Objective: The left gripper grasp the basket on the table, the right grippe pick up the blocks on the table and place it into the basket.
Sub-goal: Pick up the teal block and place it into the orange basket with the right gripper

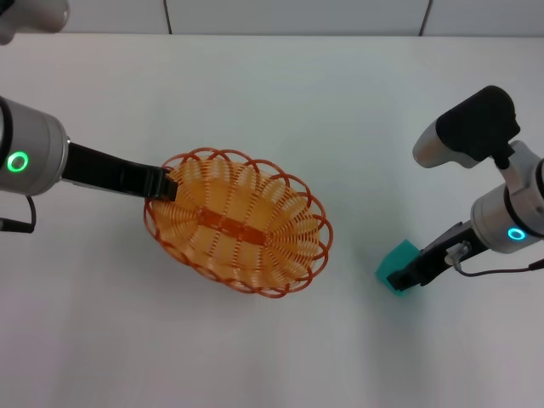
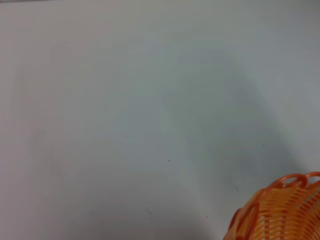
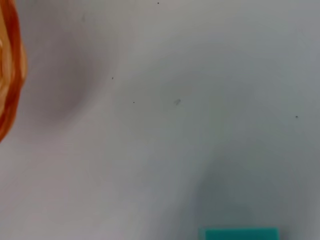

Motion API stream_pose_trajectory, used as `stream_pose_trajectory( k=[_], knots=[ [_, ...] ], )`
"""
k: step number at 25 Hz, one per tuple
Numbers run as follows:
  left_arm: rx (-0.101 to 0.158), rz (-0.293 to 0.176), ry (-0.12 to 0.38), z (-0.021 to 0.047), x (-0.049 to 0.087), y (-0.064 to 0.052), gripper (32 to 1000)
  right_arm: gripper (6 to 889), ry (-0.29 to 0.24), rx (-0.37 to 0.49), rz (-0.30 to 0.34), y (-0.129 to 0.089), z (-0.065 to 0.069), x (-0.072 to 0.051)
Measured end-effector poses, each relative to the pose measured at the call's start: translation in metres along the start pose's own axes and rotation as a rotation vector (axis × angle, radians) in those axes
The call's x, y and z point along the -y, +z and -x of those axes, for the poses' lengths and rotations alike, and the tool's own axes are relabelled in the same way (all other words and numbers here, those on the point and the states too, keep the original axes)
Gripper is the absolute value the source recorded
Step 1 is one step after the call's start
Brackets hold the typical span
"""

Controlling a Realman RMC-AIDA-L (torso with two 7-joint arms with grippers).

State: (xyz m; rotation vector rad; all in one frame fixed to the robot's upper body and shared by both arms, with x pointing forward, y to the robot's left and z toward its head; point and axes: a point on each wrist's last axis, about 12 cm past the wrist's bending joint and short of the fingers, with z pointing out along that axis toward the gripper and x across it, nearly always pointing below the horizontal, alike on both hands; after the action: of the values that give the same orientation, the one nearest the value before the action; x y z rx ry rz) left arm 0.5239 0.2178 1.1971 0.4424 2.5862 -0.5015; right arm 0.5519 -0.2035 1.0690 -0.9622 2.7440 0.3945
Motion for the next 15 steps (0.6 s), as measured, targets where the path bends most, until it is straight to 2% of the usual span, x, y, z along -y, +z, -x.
stream_pose_trajectory(
  k=[7, 15],
  knots=[
    [-0.001, 0.001, -0.002, -0.0009, -0.001, 0.000, 90, 525, -0.010, 0.012, 0.003, -0.004, 0.003, -0.002],
    [-0.009, -0.003, -0.007, -0.0020, -0.003, 0.002, 88, 526, -0.031, 0.082, -0.017, -0.028, 0.009, -0.007]
  ],
)
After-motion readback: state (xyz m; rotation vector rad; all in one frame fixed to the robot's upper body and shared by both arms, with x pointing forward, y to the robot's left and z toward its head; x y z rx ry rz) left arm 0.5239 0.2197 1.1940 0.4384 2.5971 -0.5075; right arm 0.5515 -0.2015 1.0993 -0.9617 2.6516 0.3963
